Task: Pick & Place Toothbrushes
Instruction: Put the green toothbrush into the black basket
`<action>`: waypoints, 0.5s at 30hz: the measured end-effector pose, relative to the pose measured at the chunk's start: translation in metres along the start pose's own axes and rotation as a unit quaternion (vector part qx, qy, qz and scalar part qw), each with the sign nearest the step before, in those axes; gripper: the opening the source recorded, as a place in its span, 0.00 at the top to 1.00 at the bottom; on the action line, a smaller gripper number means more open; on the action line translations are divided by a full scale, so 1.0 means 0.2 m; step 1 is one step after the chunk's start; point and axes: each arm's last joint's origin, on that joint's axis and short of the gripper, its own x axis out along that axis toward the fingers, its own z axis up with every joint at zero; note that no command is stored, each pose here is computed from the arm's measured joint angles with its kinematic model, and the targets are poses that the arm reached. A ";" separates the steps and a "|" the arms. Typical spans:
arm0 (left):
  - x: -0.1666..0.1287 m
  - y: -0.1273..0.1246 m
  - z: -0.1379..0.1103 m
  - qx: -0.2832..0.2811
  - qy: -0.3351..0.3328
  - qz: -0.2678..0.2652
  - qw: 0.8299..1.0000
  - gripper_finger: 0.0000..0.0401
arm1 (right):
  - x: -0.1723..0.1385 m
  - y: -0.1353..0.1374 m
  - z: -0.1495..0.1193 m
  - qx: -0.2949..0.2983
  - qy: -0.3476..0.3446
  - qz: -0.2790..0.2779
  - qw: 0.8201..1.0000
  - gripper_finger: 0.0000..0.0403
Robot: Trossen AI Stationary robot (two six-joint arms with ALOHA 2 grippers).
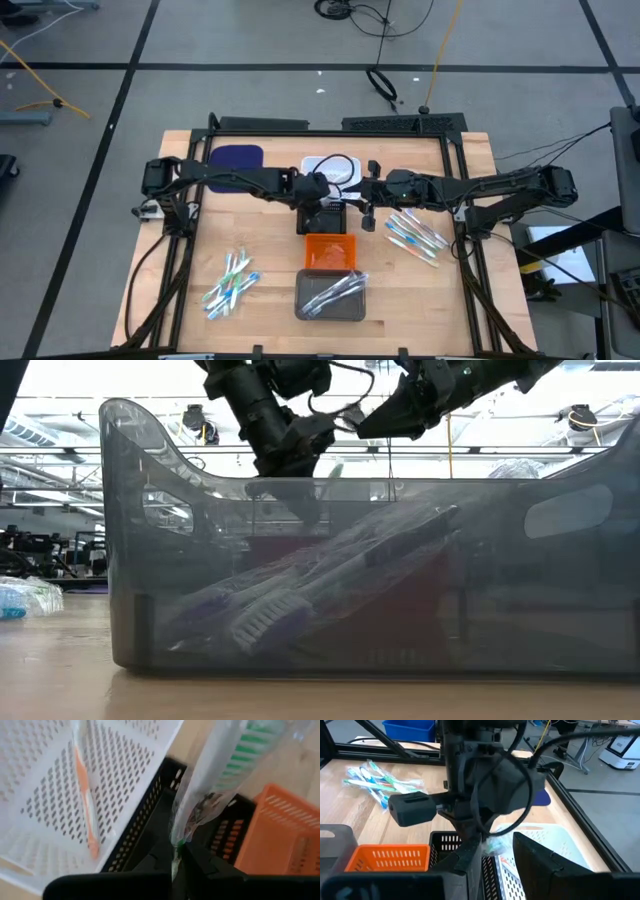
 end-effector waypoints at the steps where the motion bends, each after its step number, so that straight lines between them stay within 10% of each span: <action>1: 0.00 0.00 0.00 0.000 0.005 0.001 1.000 0.96 | 0.00 0.00 0.00 0.000 0.000 0.000 1.000 0.74; 15: 0.05 0.00 -0.02 0.012 0.020 -0.002 1.000 0.95 | 0.00 0.00 0.00 0.000 0.001 0.000 1.000 0.75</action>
